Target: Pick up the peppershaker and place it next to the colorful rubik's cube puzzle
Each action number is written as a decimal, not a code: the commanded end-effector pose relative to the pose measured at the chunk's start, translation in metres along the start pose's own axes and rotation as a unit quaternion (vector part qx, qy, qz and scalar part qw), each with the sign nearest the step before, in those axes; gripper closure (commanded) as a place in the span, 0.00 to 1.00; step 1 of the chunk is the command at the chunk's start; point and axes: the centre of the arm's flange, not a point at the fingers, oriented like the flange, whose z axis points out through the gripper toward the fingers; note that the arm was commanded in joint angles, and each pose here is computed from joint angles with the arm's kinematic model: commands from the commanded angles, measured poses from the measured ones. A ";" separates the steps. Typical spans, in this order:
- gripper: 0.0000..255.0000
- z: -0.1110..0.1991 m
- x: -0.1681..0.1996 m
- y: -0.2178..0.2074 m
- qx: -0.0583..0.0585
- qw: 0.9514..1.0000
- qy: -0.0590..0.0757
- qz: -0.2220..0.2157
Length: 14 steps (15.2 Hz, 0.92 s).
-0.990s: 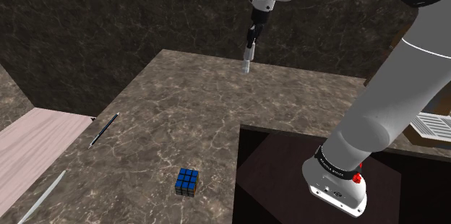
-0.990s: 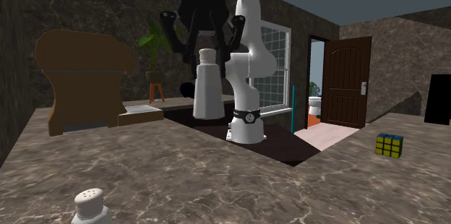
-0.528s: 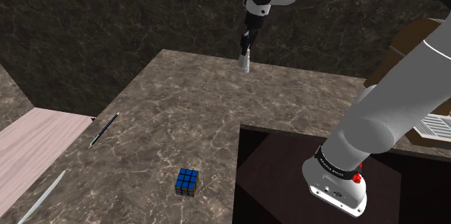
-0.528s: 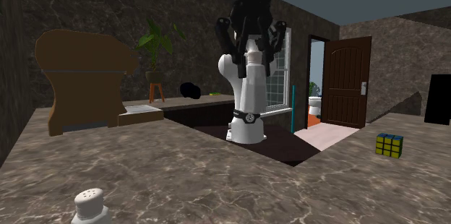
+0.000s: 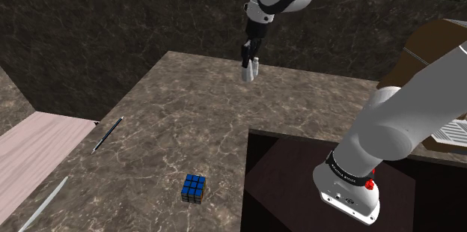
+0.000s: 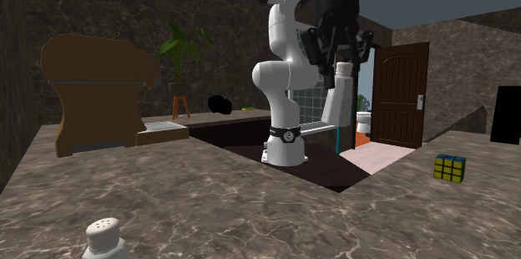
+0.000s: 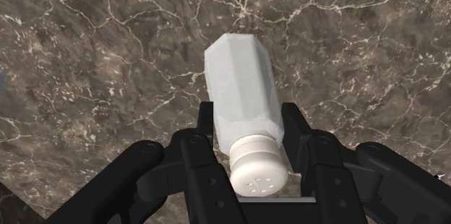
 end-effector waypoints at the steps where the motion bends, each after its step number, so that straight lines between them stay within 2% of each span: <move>1: 1.00 0.002 -0.005 -0.027 0.000 1.000 0.000 0.001; 14: 1.00 0.007 -0.030 -0.197 0.000 1.000 0.000 0.001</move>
